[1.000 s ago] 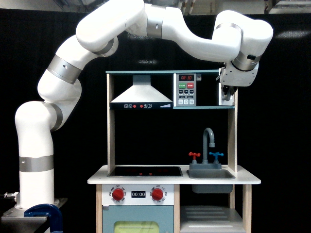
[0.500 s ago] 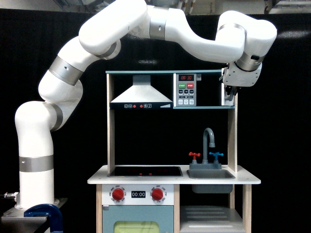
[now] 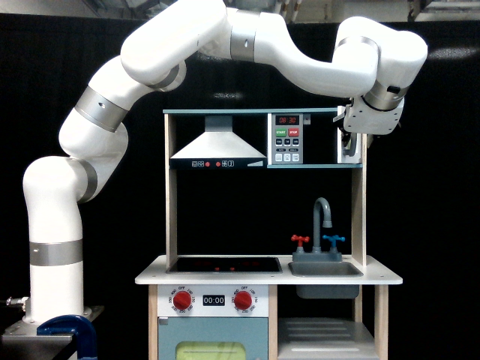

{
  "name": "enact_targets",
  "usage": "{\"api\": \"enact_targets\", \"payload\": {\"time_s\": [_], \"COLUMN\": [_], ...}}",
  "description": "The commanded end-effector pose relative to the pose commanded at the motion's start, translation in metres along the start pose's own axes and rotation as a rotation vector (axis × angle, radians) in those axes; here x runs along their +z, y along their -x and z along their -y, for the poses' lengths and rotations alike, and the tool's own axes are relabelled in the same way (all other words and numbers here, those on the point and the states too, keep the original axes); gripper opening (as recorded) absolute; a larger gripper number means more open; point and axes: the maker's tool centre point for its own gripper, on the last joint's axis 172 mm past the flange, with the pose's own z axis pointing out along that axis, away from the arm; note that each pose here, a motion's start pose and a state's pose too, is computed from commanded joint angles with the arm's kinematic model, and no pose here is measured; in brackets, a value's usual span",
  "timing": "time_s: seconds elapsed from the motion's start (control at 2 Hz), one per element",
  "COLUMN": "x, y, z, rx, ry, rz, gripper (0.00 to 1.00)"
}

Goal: Open the oven door

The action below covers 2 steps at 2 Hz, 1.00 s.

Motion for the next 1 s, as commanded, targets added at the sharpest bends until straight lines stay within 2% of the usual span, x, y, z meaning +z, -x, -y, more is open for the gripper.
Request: {"api": "enact_targets", "payload": {"time_s": [0.5, 1.0], "x": [-0.023, -0.071], "y": [0.017, 0.094], "z": [0.026, 0.126], "rx": [0.0, 0.0], "ry": [0.0, 0.0], "rz": [0.0, 0.0], "gripper": [1.0, 1.0]}}
